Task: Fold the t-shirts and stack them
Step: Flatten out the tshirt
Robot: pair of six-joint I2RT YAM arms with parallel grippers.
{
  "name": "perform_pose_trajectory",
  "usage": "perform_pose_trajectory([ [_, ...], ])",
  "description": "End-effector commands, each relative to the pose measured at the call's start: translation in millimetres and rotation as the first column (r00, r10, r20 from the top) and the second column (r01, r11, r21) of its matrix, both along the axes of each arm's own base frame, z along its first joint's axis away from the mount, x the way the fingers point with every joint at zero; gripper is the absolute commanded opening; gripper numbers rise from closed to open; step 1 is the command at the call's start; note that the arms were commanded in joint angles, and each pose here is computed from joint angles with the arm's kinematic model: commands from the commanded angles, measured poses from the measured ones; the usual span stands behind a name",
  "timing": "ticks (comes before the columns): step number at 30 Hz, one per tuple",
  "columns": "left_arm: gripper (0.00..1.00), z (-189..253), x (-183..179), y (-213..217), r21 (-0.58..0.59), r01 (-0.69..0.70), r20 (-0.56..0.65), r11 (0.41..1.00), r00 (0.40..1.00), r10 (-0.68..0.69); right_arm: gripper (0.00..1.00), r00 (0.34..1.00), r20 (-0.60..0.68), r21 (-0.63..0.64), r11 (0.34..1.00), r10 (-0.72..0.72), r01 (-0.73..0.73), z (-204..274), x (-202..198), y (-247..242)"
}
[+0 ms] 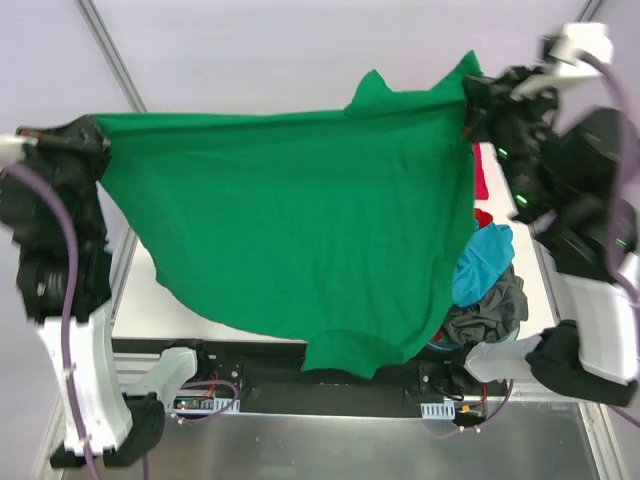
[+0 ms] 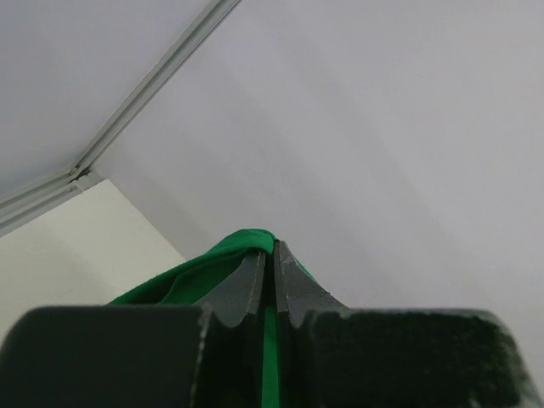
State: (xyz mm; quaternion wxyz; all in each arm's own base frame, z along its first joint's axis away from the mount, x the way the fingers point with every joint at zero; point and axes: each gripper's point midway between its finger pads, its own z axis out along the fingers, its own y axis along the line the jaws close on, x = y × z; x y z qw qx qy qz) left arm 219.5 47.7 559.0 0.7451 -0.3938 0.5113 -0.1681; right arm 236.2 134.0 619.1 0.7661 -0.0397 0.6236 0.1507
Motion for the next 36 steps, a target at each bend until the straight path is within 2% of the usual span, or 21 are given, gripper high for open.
perform_pose_trajectory([
  [1,0.0,-6.0,73.2,15.7,0.071,-0.066,-0.073,0.995,0.995,0.071,0.01,0.976,0.008,-0.102,0.971,-0.216,0.215,-10.0,67.7,-13.3],
  [4,0.0,2.1,120.4,17.3,0.137,-0.055,-0.09,0.989,0.994,0.068,0.0,0.977,0.036,-0.087,0.973,-0.212,0.215,-5.6,110.7,-7.5],
  [8,0.0,45.6,161.8,8.6,0.264,-0.003,-0.051,0.964,0.999,0.017,0.01,0.967,0.16,-0.014,0.979,-0.2,0.205,37.6,134.3,-4.0],
  [10,0.0,68.2,163.9,11.3,0.282,-0.026,-0.009,0.959,1.0,0.03,0.01,0.958,0.226,0.001,0.983,-0.178,0.183,55.7,131.5,-0.5],
  [13,0.0,92.5,155.5,10.9,0.318,-0.046,0.049,0.947,0.998,0.032,0.0,0.956,0.25,0.027,0.988,-0.154,0.152,61.0,121.2,-1.4],
  [17,0.0,79.4,151.6,13.4,0.34,-0.042,0.016,0.94,0.999,0.039,0.01,0.972,0.206,-0.015,0.992,-0.117,0.122,35.9,112.6,-0.5],
  [20,0.0,15.9,163.3,14.8,0.344,0.003,-0.121,0.939,0.992,0.042,0.01,0.99,0.129,-0.048,0.997,-0.057,0.064,-8.1,104.0,5.2],
  [21,0.0,0.2,153.7,17.9,0.339,-0.008,-0.144,0.941,0.988,0.06,0.01,0.998,0.051,-0.072,0.997,-0.036,0.039,-52.2,114.7,15.3],
  [23,0.0,-67.7,153.8,24.6,0.325,-0.01,-0.252,0.946,0.963,0.097,0.01,0.999,-0.024,-0.085,0.996,0.03,-0.032,-107.8,112.1,28.2],
  [25,0.05,-138.8,148.1,30.2,0.304,-0.016,-0.337,0.953,0.934,0.123,0.0,0.989,-0.132,-0.087,0.993,0.071,-0.083,-175.0,106.3,37.7],
  [27,0.12,-213.9,137.5,34.6,0.237,-0.044,-0.423,0.971,0.895,0.143,0.01,0.962,-0.238,-0.061,0.986,0.135,-0.153,-239.9,92.1,51.8],
  [30,0.12,-320.9,112.9,23.9,0.129,-0.009,-0.572,0.992,0.816,0.081,0.01,0.932,-0.313,-0.01,0.98,0.184,-0.197,-313.3,65.3,68.3],
  [31,0.15,-349.5,101.2,20.3,0.075,-0.017,-0.612,0.997,0.789,0.06,0.02,0.915,-0.349,-0.01,0.976,0.202,-0.219,-341.3,54.3,73.0],
  [33,0.4,-406.6,70.4,16.1,-0.023,-0.078,-0.704,0.997,0.709,0.039,0.08,0.869,-0.446,-0.043,0.965,0.214,-0.259,-392.0,30.2,78.6],
  [35,0.62,-443.1,40.3,19.5,-0.031,-0.138,-0.776,0.99,0.628,0.063,0.17,0.805,-0.56,-0.058,0.959,0.198,-0.277,-441.6,6.7,78.5],
  [36,0.69,-448.8,28.2,23.8,-0.025,-0.184,-0.791,0.983,0.605,0.093,0.23,0.774,-0.601,-0.042,0.959,0.199,-0.279,-457.8,-1.9,78.2],
])
